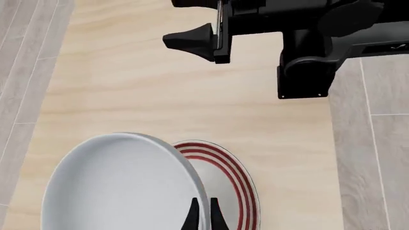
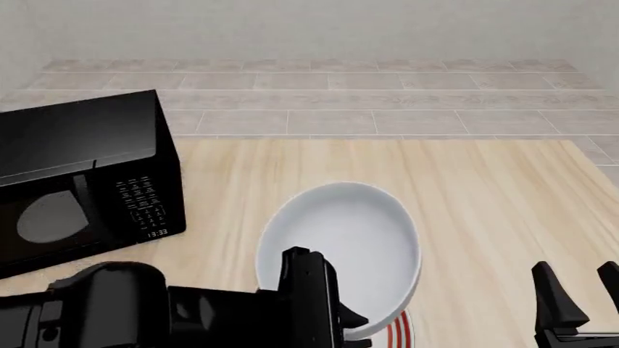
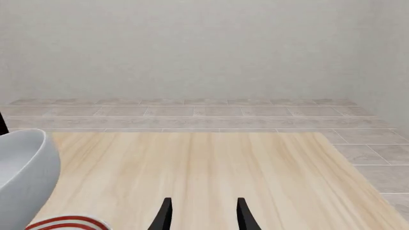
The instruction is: Pick up the white bowl and put it on the plate.
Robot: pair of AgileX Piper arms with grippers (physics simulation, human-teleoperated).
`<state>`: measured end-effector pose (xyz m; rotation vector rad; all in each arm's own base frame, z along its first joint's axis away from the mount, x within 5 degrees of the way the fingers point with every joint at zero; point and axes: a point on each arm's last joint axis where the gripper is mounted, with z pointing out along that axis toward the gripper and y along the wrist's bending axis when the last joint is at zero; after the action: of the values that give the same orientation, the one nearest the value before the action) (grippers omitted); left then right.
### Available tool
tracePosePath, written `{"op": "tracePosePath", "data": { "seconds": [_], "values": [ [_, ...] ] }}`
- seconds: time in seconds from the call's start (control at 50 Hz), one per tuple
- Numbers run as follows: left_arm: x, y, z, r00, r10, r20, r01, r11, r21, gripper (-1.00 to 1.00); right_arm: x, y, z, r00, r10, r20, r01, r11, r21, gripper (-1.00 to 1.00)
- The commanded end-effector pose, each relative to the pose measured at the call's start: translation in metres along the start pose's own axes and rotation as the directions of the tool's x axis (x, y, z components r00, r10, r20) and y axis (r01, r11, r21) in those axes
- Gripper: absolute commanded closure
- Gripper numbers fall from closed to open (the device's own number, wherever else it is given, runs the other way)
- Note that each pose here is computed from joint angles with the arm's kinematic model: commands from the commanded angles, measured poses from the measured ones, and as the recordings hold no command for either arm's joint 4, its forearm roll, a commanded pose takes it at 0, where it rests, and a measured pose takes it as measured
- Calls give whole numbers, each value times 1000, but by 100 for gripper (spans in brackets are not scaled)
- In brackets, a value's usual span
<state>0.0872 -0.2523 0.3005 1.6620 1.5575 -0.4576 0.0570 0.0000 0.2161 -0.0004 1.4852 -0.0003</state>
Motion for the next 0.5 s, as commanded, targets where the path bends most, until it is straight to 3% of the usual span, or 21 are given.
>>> {"op": "tracePosePath", "data": {
  "seconds": [0.02, 0.5],
  "values": [
    [-3, -9, 1, 999, 23, 24, -23, 1000, 15, 100, 1, 0, 0, 1000, 0, 1, 0, 1000, 0, -100],
    [12, -15, 5, 1000, -16, 5, 15, 1000, 21, 100, 1, 0, 0, 1000, 0, 0, 0, 1000, 0, -100]
  ]
}}
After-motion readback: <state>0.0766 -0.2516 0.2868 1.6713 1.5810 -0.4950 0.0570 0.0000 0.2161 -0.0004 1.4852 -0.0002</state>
